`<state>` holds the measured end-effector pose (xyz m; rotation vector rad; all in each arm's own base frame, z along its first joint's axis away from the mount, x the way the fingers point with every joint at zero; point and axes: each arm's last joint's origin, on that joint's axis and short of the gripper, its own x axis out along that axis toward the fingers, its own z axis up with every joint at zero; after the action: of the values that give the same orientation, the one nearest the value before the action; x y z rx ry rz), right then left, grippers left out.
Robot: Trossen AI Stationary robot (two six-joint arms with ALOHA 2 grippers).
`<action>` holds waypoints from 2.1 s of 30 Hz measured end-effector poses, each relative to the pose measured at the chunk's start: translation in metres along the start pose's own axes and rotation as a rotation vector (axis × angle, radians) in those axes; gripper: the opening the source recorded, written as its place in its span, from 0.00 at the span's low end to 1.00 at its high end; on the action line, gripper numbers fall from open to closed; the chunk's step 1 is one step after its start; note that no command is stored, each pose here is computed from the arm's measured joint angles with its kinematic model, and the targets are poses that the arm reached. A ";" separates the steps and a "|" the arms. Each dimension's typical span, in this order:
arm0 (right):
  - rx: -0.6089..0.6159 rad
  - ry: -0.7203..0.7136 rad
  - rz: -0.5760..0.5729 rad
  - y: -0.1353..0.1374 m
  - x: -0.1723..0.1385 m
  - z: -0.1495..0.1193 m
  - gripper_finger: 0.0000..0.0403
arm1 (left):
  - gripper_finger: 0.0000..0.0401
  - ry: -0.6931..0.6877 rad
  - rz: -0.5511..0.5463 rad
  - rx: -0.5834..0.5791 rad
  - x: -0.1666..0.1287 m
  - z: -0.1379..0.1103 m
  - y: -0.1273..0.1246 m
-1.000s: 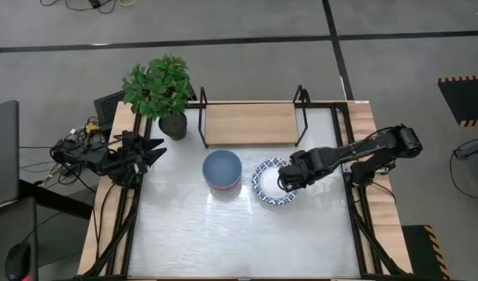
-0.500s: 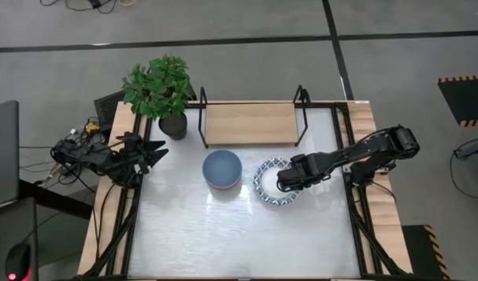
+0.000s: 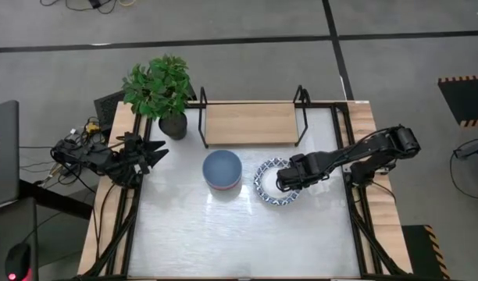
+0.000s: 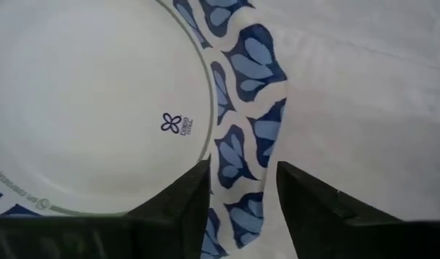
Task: Place and stack bowls onto a shelf
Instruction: Put the blue patterned bowl on the shelf
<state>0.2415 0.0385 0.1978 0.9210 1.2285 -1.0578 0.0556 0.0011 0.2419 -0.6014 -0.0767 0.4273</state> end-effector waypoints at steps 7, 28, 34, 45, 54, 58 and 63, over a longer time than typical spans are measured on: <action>0.000 0.003 -0.012 0.001 -0.008 0.002 0.41 | 0.73 0.000 0.000 0.000 0.000 0.000 0.000; -0.045 -0.001 -0.014 0.003 -0.017 0.001 0.33 | 0.73 0.009 0.012 0.005 0.000 -0.001 0.001; -0.027 -0.001 -0.018 0.003 -0.016 -0.004 0.44 | 0.73 0.009 0.012 -0.001 0.000 -0.001 0.001; 0.011 0.003 0.013 0.002 -0.003 -0.015 0.45 | 0.73 0.010 0.012 0.000 0.000 -0.001 0.001; 0.032 0.005 -0.006 0.000 -0.003 -0.015 0.34 | 0.73 0.003 0.021 0.000 0.000 -0.001 0.001; 0.029 0.014 -0.057 -0.003 -0.009 -0.014 0.28 | 0.73 0.000 0.024 0.001 0.000 -0.001 0.002; 0.026 0.015 -0.105 -0.005 -0.022 -0.013 0.26 | 0.73 0.000 0.025 0.006 0.000 -0.001 0.002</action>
<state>0.2329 0.0520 0.2178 0.8932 1.2898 -1.1538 0.0552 0.0017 0.2401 -0.5965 -0.0680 0.4516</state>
